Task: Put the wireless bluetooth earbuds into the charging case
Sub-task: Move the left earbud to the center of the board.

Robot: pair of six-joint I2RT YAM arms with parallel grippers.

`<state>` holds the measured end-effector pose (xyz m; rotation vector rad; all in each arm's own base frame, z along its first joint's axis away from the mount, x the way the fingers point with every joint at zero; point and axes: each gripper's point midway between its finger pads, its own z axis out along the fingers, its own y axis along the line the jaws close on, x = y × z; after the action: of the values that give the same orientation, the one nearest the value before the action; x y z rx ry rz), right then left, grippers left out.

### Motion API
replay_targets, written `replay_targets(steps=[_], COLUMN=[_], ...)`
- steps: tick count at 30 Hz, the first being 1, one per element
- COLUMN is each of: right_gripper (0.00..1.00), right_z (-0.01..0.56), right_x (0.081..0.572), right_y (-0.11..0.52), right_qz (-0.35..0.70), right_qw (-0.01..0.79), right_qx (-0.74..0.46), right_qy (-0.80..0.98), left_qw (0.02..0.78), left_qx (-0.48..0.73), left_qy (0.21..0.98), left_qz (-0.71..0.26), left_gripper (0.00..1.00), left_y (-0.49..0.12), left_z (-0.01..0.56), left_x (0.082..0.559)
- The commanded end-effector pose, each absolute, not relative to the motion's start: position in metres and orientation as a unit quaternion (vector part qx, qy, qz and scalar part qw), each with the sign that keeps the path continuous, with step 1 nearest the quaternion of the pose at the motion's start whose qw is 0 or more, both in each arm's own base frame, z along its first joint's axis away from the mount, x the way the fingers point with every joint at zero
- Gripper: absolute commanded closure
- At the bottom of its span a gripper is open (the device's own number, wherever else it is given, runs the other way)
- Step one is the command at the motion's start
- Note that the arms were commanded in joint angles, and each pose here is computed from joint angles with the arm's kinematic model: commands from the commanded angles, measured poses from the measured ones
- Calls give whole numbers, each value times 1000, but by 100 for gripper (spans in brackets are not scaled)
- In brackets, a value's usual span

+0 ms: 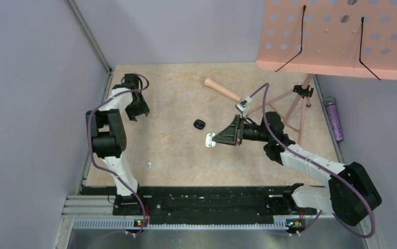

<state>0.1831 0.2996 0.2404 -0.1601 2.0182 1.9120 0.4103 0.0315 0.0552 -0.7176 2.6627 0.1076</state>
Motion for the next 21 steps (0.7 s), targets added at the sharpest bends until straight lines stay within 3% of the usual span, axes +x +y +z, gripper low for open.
replay_targets(steps=[1,6,12,21], right_gripper=[100,100,100,100], right_z=[265,262,261,266], right_x=[188,190,190,188], right_y=[300,300,302,300], right_qz=[692,687,691,689], right_qw=[203,206,201,210], right_qx=[-79,-77,-80,-80], right_qy=[689,693,690,689], left_qw=[194,216,177,126], left_qx=[-247,-269,-233,-226], left_qy=[948,939,956,963], left_qz=[57,23,-9,71], left_gripper=[44,42,48,54], left_y=[38,24,-13,-41], left_z=[74,99,91,74], left_x=[396,338,272,212])
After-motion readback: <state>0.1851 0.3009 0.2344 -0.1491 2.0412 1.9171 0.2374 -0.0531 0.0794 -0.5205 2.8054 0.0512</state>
